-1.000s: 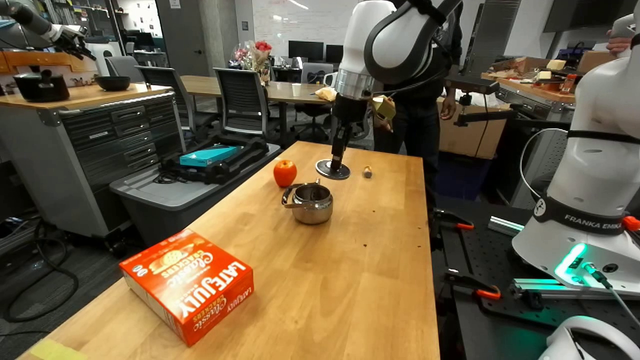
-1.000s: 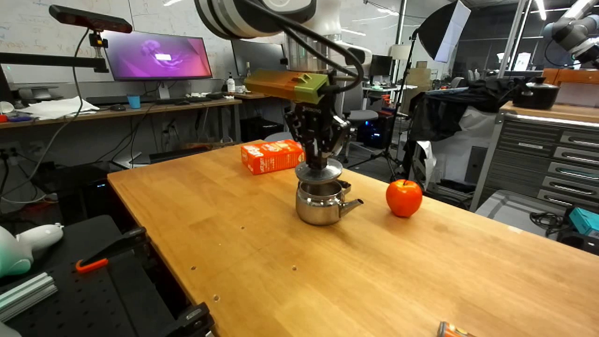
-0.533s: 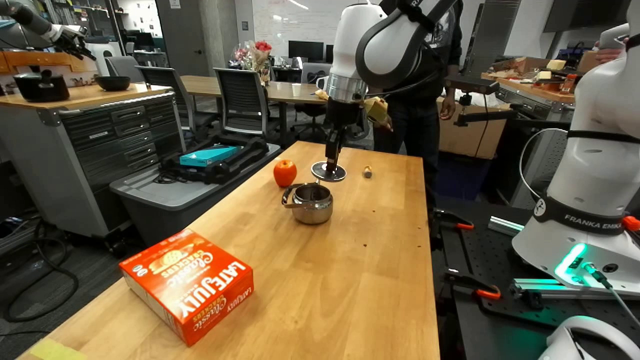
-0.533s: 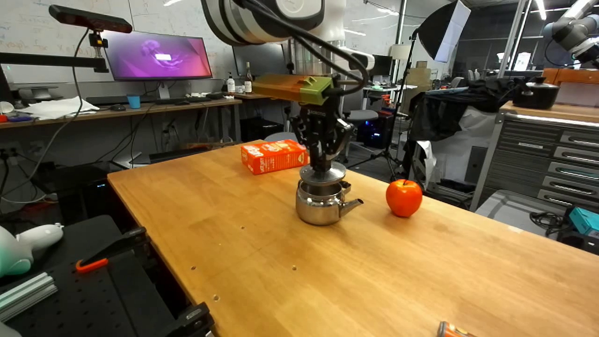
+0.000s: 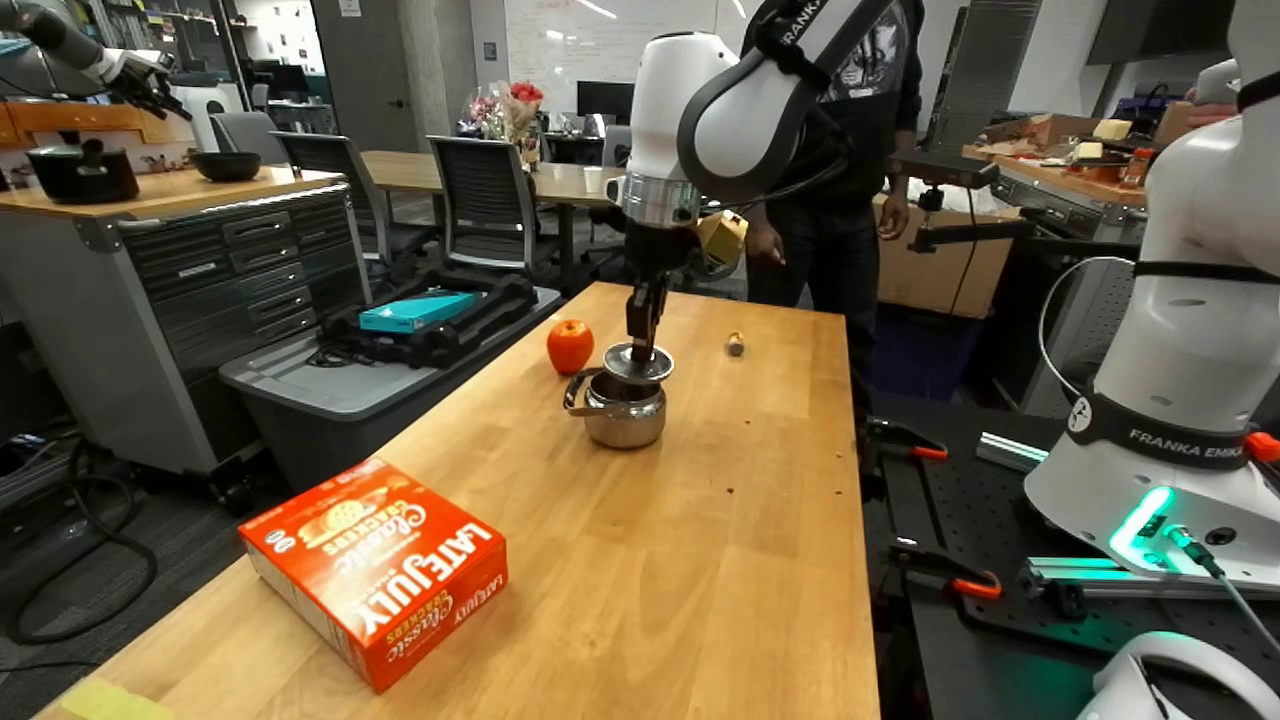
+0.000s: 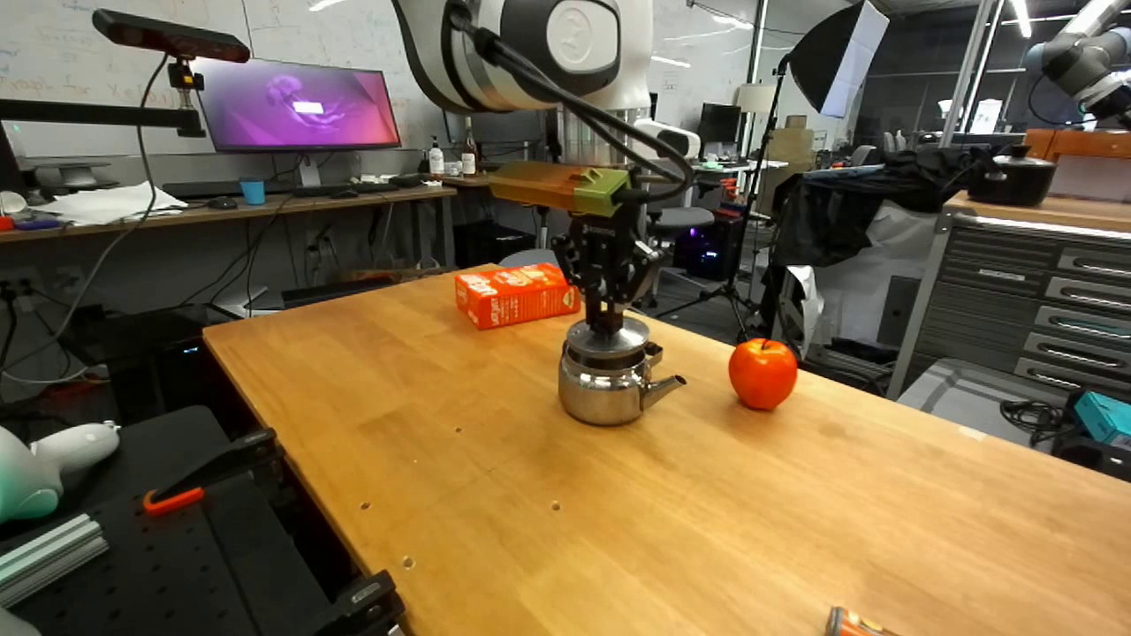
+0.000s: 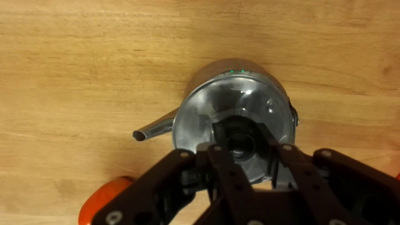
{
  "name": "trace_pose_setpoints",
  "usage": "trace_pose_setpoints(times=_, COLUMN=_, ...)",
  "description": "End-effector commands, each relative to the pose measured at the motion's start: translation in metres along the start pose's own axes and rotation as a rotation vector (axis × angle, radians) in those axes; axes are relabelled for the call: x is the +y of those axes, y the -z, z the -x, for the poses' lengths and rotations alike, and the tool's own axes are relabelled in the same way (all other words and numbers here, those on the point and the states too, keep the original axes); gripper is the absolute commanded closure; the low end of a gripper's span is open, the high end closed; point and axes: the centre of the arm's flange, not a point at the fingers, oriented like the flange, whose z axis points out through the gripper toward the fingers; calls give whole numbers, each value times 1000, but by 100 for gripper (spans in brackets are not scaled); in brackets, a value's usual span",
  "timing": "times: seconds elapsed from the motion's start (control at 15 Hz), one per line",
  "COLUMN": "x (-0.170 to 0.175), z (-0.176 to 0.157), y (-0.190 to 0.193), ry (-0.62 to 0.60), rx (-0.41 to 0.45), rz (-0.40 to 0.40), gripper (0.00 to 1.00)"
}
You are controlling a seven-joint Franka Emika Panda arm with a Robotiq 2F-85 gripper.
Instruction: Pick up the lid and put it on the kettle
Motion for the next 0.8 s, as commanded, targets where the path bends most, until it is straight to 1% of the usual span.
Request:
trace_pose_setpoints(times=0.0, x=-7, z=-19, y=-6, ry=8, rx=-10, rz=3, gripper=93)
trace_pose_setpoints(times=0.47, x=-10, z=-20, y=-24, ry=16, rx=-33, rz=0, gripper=93)
trace_pose_setpoints(times=0.73, x=-16, z=-21, y=-25, ry=25, rx=-16, rz=-18, gripper=93)
